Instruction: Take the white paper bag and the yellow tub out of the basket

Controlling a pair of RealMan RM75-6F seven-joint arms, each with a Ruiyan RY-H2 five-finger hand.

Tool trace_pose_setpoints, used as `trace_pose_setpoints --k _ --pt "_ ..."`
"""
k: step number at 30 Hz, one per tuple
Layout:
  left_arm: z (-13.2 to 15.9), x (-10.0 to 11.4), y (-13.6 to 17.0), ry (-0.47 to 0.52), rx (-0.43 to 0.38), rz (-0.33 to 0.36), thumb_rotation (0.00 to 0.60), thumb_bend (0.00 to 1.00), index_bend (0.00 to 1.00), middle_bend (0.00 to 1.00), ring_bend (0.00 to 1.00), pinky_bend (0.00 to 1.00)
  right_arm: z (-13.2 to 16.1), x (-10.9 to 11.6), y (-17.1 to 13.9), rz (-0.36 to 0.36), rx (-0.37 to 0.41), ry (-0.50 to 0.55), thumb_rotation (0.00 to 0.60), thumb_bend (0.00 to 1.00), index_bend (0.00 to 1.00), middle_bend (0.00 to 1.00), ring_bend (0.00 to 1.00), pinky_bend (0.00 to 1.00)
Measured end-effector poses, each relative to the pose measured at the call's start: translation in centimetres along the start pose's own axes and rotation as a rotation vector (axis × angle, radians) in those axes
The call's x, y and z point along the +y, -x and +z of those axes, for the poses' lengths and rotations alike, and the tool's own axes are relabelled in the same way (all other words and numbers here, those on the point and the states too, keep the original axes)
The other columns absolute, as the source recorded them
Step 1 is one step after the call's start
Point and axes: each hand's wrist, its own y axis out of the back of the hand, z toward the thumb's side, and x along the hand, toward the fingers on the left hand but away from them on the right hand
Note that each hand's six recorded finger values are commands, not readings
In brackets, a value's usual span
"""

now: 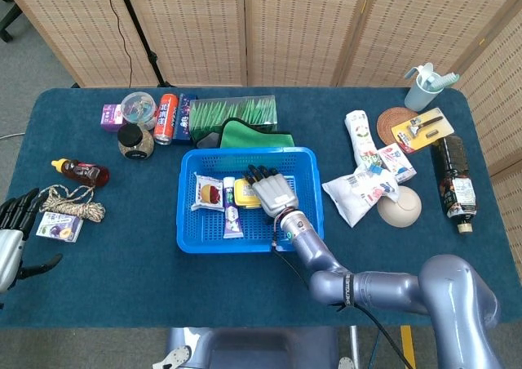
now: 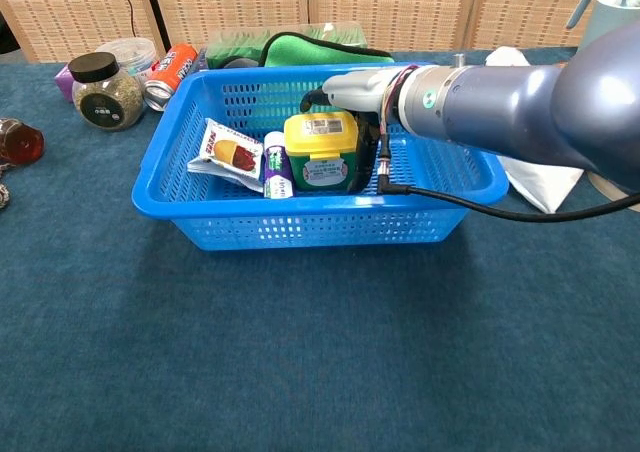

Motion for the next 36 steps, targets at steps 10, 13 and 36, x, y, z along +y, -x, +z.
trace_pose_setpoints --k 10,13,36 --pt "0.0 -0.1 -0.1 -0.003 0.008 -0.006 0.6 0.15 0.0 0.0 0.0 0.0 0.5 -0.2 0.6 -0.065 0.022 0.06 0.6 0.5 0.5 0.57 0.54 0.51" --pt "0.0 -0.2 -0.1 -0.004 0.006 -0.009 0.6 0.15 0.0 0.0 0.0 0.0 0.4 0.1 0.4 -0.089 0.032 0.082 0.6 0.58 0.53 0.59 0.56 0.52" --pt "1.1 -0.7 0.4 -0.025 -0.039 -0.025 0.6 0.15 0.0 0.0 0.0 0.0 -12.6 13.9 -9.4 -0.425 -0.132 0.037 0.6 0.63 0.55 0.6 0.56 0.52"
